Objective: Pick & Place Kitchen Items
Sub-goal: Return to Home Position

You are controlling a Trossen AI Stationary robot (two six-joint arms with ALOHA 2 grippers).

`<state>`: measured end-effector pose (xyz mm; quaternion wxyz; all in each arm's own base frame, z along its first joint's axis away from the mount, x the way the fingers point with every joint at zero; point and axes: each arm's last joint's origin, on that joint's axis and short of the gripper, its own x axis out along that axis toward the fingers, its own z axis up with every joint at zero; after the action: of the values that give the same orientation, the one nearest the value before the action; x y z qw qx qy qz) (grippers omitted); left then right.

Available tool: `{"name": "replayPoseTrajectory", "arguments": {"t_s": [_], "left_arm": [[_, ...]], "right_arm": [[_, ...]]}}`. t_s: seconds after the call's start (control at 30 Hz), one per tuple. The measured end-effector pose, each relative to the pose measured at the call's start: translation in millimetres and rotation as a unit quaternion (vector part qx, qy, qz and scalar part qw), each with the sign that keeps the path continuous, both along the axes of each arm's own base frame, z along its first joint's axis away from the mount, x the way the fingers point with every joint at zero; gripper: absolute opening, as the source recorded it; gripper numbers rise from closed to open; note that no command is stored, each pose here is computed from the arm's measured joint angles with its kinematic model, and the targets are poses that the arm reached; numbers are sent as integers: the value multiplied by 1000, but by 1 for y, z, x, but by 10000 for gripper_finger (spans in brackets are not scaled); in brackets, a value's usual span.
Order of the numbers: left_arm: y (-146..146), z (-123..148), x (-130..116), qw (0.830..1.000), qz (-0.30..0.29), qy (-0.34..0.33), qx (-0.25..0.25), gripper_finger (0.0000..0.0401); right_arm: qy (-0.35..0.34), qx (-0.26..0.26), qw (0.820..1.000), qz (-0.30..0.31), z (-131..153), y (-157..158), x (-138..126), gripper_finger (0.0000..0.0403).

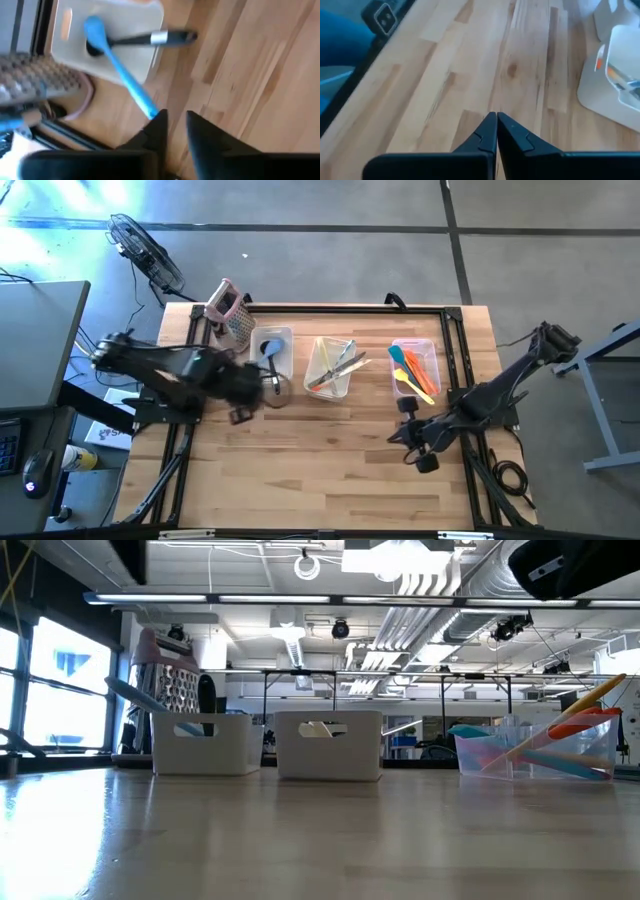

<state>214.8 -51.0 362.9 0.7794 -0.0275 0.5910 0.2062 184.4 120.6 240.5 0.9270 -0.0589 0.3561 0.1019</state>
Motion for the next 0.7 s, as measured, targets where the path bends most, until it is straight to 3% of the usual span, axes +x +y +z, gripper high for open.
{"name": "replayPoseTrajectory", "arguments": {"t_s": [0.13,0.3,0.5,0.7], "left_arm": [[1,-20,-43,999,29,-20,-4,9],[2,-54,-81,985,28,-153,-68,6],[-1,-89,-94,924,-75,-351,-137,2],[-3,-120,-93,875,-149,-440,-136,1]], "right_arm": [[-30,8,999,14,7,-11,-15,3],[-111,80,989,51,-8,-26,-34,3],[-218,154,962,59,-42,-45,-49,3],[-249,181,951,37,-65,-58,-54,3]]}}
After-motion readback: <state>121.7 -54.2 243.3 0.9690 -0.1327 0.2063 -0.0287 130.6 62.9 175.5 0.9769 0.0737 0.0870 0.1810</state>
